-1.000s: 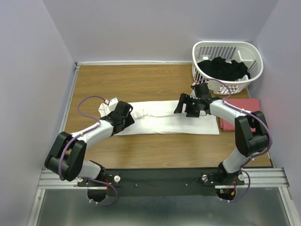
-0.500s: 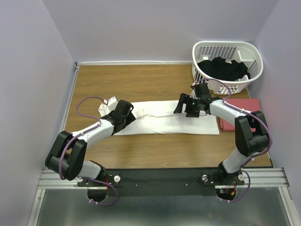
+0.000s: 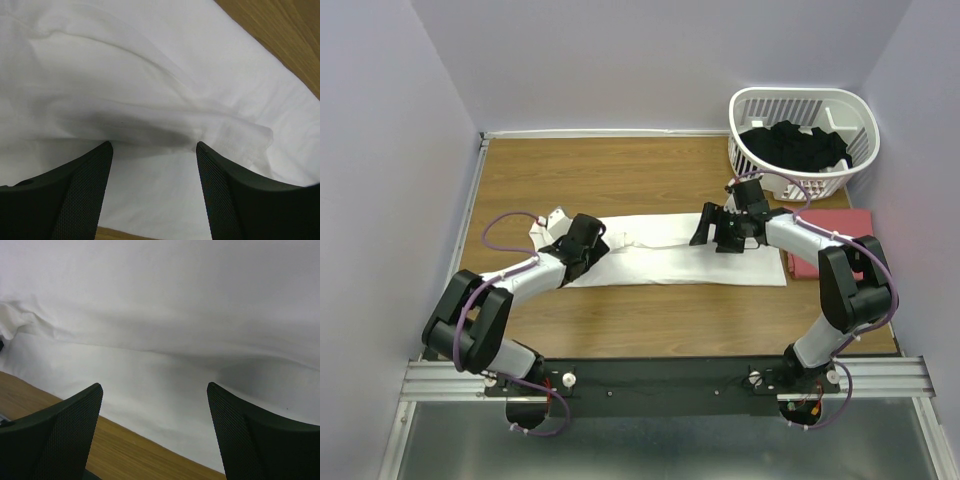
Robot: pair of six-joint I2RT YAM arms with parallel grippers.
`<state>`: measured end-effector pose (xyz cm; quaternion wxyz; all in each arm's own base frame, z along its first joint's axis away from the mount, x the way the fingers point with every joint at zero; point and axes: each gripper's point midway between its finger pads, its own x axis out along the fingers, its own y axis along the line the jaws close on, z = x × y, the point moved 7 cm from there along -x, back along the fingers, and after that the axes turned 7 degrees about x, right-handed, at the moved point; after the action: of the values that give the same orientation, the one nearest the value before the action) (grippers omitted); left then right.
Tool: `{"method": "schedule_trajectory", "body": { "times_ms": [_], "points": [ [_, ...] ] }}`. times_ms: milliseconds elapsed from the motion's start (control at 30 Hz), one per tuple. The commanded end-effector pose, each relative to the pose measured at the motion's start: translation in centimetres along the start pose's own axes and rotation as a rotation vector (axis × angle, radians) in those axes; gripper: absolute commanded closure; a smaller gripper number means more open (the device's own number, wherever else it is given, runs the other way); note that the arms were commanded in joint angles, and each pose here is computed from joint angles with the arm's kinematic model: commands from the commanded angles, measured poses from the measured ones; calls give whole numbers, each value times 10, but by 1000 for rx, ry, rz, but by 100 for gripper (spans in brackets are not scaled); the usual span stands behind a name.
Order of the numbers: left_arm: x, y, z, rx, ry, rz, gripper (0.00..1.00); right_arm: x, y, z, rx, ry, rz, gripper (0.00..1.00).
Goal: Fold and stack the t-shirts
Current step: Fold the tshirt
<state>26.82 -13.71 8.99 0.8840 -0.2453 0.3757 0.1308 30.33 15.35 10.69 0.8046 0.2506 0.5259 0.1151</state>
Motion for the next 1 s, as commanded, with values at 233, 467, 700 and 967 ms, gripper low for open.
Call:
{"method": "schedule_trajectory", "body": {
  "times_ms": [233, 467, 700, 967],
  "points": [
    [2, -1, 13, -48, -103, 39, 25, -5, 2, -3, -27, -3, 20, 8],
    [8, -9, 21, -34, -128, 48, 25, -6, 4, -2, -31, -6, 26, 8],
    [14, -21, 45, -27, -183, 59, 25, -7, 2, -2, -43, -8, 22, 8],
    [37, -32, 77, -7, -194, 77, 25, -10, 3, -1, -73, -17, 29, 8]
  ]
}}
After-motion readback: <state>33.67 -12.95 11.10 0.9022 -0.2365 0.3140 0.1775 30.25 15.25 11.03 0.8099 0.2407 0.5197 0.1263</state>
